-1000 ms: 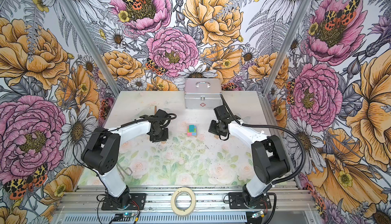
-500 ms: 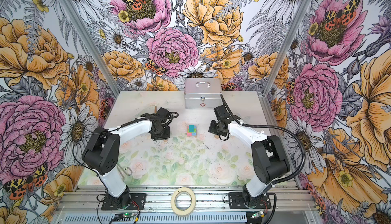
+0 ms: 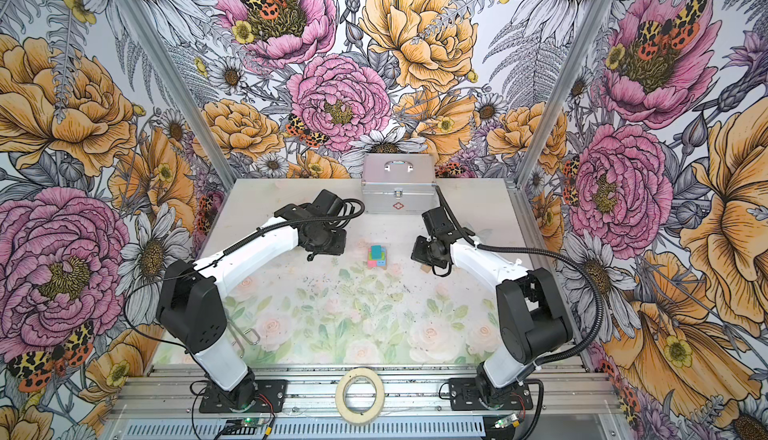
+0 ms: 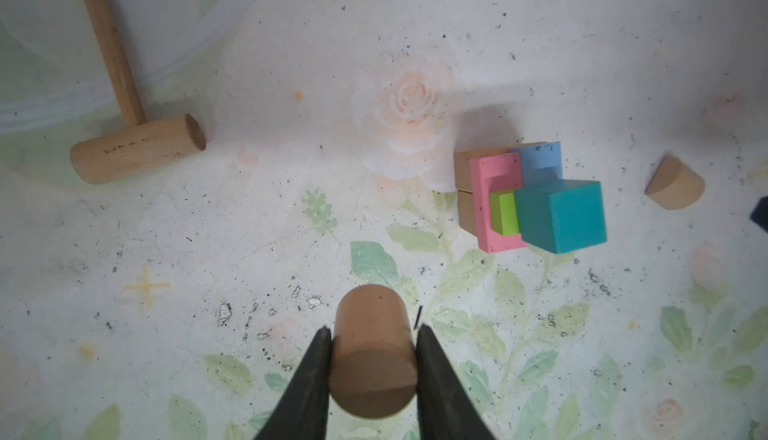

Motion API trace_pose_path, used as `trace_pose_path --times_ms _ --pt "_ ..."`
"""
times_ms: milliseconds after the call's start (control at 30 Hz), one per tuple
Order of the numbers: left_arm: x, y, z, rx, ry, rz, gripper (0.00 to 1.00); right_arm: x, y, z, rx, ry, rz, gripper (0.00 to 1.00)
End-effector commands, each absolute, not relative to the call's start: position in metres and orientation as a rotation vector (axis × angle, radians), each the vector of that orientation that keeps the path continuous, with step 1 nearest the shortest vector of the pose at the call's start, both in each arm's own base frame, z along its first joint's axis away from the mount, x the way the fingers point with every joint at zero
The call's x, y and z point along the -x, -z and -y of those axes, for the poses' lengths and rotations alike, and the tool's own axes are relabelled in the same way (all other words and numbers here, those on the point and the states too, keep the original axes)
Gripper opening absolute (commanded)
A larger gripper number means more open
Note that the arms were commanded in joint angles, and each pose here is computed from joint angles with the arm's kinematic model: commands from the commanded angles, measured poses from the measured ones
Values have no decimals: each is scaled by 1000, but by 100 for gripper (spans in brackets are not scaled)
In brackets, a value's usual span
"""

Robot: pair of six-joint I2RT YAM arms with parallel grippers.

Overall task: Build the wood block tower
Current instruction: 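Carry the wooden cylinder over the teal cube with the left gripper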

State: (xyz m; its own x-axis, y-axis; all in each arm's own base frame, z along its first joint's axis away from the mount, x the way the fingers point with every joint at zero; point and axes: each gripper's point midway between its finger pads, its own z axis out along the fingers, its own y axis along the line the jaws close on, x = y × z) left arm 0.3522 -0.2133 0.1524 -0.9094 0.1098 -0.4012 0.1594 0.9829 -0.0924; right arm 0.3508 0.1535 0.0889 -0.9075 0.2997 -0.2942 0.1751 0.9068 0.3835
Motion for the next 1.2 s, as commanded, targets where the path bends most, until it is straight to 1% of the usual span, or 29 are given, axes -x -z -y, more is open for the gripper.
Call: trace_pose_path --times_ms 0,300,333,667,1167 --pt "-352 -179 221 -282 163 -2672 0 -353 -99 -149 -335 -503 -2679 0" --pt "-352 -201 265 -482 159 -2625 0 -349 -93 -142 -346 -482 -2691 0" --pt "-354 -188 273 -509 142 -2649 0 -348 -91 -141 -346 -476 -2695 0" --pt "-354 -179 313 -668 122 -2647 0 -342 -83 -130 -371 -451 -2708 0" --pt "-362 -158 323 -688 81 -2678 0 -337 -79 -124 -392 -440 -2713 0"
